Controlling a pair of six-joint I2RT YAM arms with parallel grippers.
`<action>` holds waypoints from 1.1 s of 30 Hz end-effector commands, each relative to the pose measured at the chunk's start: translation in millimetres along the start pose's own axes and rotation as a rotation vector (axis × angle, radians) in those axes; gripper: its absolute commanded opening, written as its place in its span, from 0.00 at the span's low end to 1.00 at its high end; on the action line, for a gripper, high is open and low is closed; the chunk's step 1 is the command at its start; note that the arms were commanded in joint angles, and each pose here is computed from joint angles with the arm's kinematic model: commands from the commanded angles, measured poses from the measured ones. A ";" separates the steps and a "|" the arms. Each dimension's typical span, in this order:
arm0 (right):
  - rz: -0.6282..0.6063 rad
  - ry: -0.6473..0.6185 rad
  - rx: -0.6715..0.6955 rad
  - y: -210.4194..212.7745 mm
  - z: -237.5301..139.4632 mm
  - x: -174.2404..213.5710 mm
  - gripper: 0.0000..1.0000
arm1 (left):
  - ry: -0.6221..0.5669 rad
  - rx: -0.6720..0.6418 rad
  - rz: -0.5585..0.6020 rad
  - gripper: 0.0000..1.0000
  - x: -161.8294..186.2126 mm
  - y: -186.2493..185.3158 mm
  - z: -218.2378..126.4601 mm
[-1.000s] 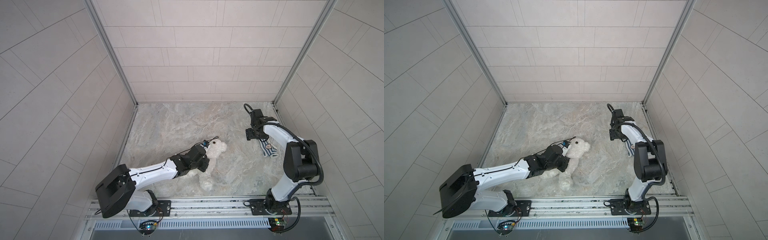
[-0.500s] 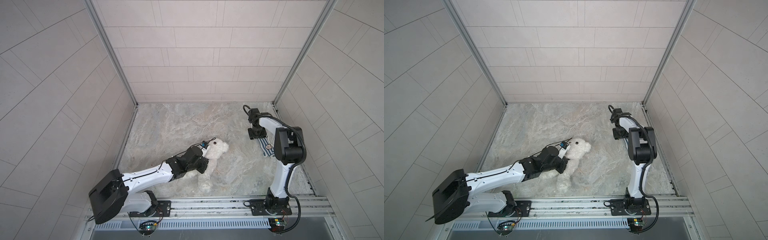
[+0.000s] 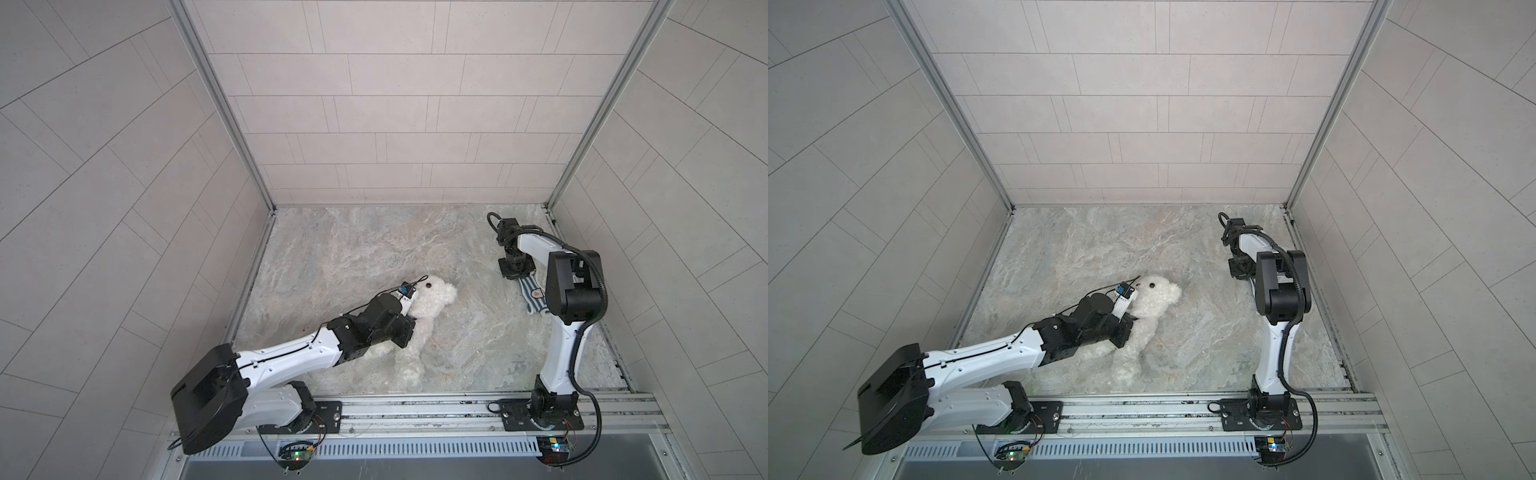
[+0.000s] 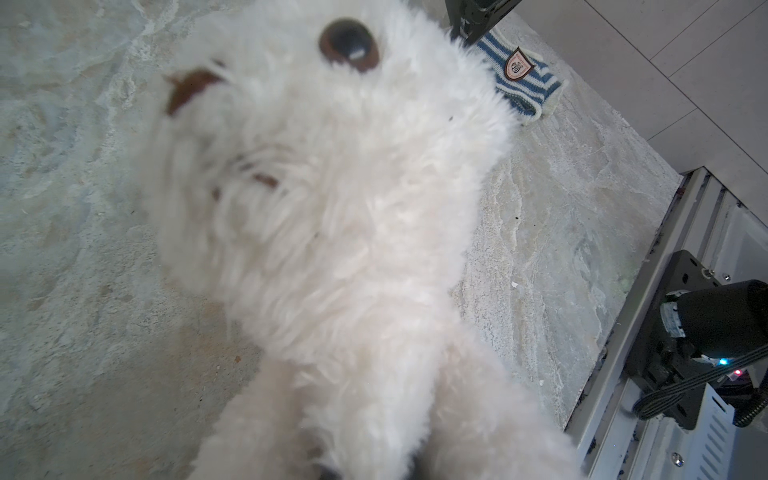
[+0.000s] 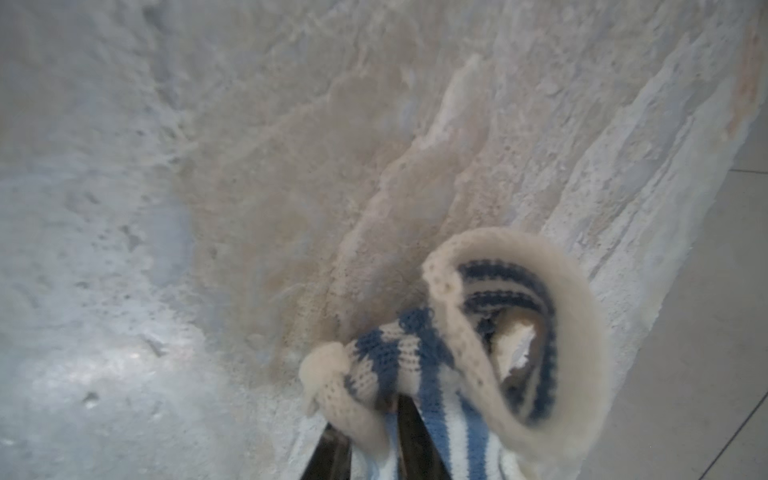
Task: Dress the teddy bear
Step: 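Pull the bear nearer with the left gripper while the right grasps the striped sweater, then lift the striped sweater with the right gripper and carry it toward the bear's head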
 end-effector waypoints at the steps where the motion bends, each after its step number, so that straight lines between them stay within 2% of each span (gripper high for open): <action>1: -0.020 0.020 0.043 -8.2 -1.7 4.4 0.15 | -0.045 0.033 0.005 0.00 -8.6 -6.6 -7.7; 5: -0.017 0.009 0.036 -7.9 -6.7 4.7 0.02 | -0.051 0.021 0.003 0.00 -9.1 -4.9 -12.1; 12: -0.010 -0.108 -0.021 12.8 -44.4 10.2 0.00 | -0.053 -0.039 -0.014 0.00 -1.1 7.6 -17.6; 15: -0.069 -0.158 -0.049 47.7 -67.2 15.7 0.00 | -0.062 -0.053 -0.023 0.00 5.5 12.7 -22.8; 21: -0.180 -0.265 -0.176 146.1 -108.9 28.7 0.00 | -0.090 -0.043 -0.041 0.00 20.1 16.9 -31.6; 27: -0.279 -0.325 -0.264 227.4 -140.3 35.6 0.00 | -0.109 -0.064 -0.051 0.00 32.3 22.8 -36.0; 29: -0.294 -0.337 -0.295 242.9 -144.9 36.3 0.01 | -0.131 -0.063 -0.040 0.00 33.7 21.6 -37.4; 33: -0.292 -0.336 -0.318 245.3 -147.0 38.4 0.15 | -0.151 -0.102 -0.013 0.00 35.7 23.4 -38.6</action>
Point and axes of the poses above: each gripper's point midway between its finger pads, its own z axis out along the fingers, its own y axis along the line the jaws close on, x = y × z, the point moved 2 cm from there along -z, back along the fingers, and after that the axes turned 3 degrees about -z, right-handed, at the moved point
